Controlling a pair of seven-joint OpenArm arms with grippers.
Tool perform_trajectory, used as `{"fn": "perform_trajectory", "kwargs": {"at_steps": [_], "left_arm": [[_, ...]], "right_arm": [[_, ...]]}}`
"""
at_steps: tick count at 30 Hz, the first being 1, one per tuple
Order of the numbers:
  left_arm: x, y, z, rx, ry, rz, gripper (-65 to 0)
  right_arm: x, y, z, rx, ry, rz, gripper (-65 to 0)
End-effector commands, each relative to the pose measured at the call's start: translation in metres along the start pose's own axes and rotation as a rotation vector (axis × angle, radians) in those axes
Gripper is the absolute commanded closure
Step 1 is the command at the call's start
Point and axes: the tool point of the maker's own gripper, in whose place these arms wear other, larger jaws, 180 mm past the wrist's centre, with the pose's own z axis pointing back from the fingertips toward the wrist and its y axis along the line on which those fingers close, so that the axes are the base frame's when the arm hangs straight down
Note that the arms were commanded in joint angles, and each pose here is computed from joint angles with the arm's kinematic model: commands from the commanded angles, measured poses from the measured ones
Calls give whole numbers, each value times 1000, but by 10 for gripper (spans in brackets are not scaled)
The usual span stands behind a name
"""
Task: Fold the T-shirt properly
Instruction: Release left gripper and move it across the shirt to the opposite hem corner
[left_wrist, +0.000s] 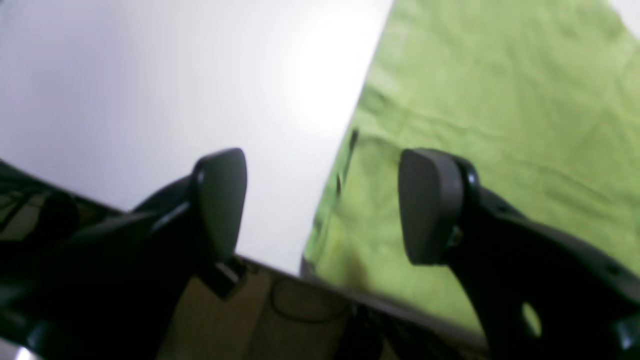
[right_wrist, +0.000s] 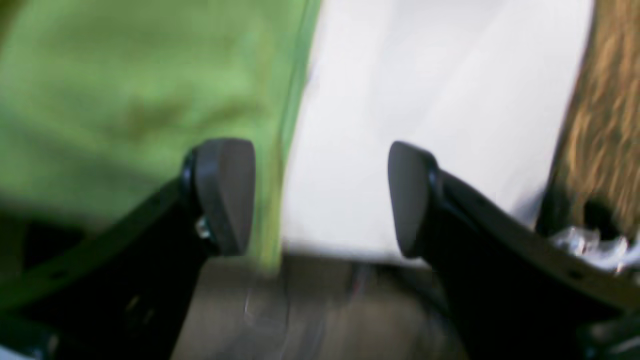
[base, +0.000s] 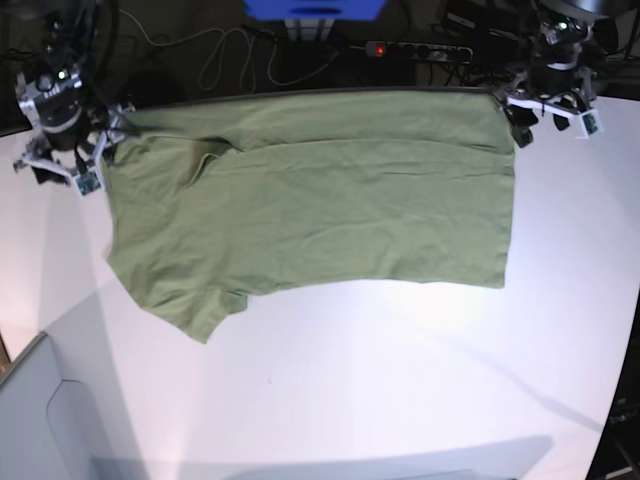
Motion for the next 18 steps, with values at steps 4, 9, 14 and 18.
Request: {"fn": "perform_trajectory", "kwargs": {"at_steps": [4, 9, 14, 18], "left_arm": [[45, -12, -11, -30, -139, 11, -457], [88, -20, -63, -57, -223, 115, -458], [103, -21, -120, -22, -192, 133, -457], [104, -42, -155, -34, -134, 49, -456]], "right_arm": [[26, -9, 1, -25, -75, -5, -402], [63, -13, -4, -42, -170, -77, -402], [74, -8, -7, -30, -197, -118, -402], [73, -8, -7, -30, -194, -116, -402]]}}
